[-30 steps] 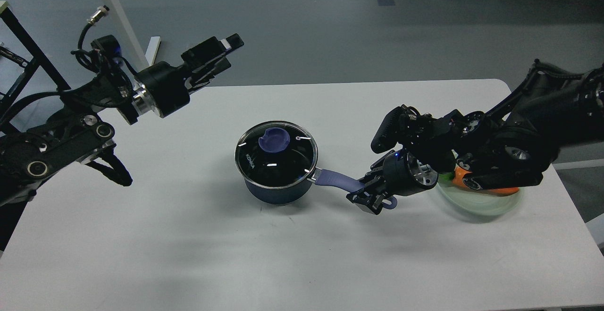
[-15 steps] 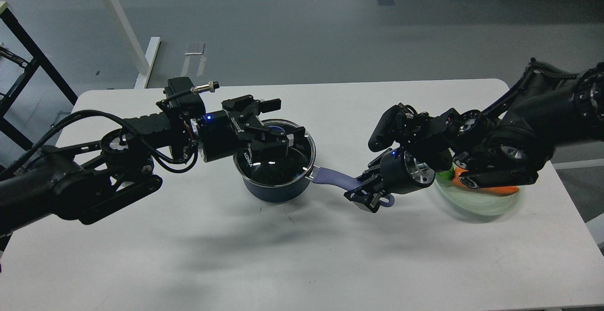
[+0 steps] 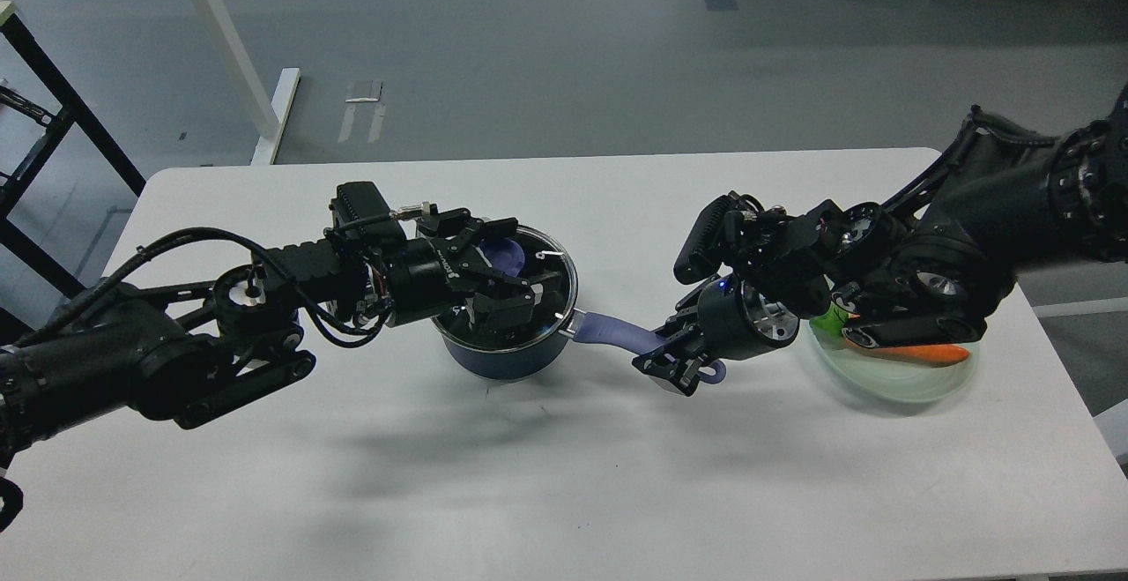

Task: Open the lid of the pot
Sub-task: 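Reach the left gripper over the pot and grasp the purple lid knob, then lift the glass lid off the pot with the left gripper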

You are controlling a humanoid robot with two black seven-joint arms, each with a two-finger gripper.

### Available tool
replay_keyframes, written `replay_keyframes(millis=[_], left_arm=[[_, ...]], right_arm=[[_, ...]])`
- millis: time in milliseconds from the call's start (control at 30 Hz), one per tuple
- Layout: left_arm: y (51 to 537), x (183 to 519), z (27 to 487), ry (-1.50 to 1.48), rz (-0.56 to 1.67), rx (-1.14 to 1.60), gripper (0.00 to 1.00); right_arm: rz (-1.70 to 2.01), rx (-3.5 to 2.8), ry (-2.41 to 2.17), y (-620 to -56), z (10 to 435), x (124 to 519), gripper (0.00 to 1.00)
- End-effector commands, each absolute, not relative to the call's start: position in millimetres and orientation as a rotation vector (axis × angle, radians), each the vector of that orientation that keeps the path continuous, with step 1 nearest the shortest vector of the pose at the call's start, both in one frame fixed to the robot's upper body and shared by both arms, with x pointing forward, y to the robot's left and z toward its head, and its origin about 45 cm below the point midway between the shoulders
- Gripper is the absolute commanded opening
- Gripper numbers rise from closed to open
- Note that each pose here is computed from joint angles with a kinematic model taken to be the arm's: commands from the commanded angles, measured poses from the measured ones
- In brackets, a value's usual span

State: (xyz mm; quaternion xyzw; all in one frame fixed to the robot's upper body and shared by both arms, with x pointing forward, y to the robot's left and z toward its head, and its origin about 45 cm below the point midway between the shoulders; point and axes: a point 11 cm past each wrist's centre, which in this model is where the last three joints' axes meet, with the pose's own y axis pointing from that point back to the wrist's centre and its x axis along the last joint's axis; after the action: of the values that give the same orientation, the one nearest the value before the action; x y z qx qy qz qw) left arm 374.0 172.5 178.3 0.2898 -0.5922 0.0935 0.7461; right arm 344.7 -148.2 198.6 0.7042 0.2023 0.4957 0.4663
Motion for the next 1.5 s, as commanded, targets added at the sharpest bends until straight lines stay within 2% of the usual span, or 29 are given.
replay_keyframes(millis=[0,1200,1333,1400,1467], left_arm=[[177.0,375.9,173.3,-1.297,0.209,0.653,0.97],[202.4,368.2,162.2,-1.304,0.177,0.699,0.95],[200.2,368.3,162.4,-1.306,0.176,0.695,0.92],[200.1,368.2,162.5,-1.306,0.175,0.694,0.84],[201.1,369.0,163.0,-1.308,0.176,0.697,0.71]], right_arm=[[1.215,1.732,0.503,-147.2,196.7,343.2,0.2],[1.205,1.737,0.513,-146.5,195.3,340.2,0.21],[1.203,1.737,0.512,-147.1,195.3,340.4,0.21],[1.205,1.737,0.511,-146.9,195.4,340.4,0.21],[1.205,1.737,0.511,-146.9,195.4,340.4,0.21]])
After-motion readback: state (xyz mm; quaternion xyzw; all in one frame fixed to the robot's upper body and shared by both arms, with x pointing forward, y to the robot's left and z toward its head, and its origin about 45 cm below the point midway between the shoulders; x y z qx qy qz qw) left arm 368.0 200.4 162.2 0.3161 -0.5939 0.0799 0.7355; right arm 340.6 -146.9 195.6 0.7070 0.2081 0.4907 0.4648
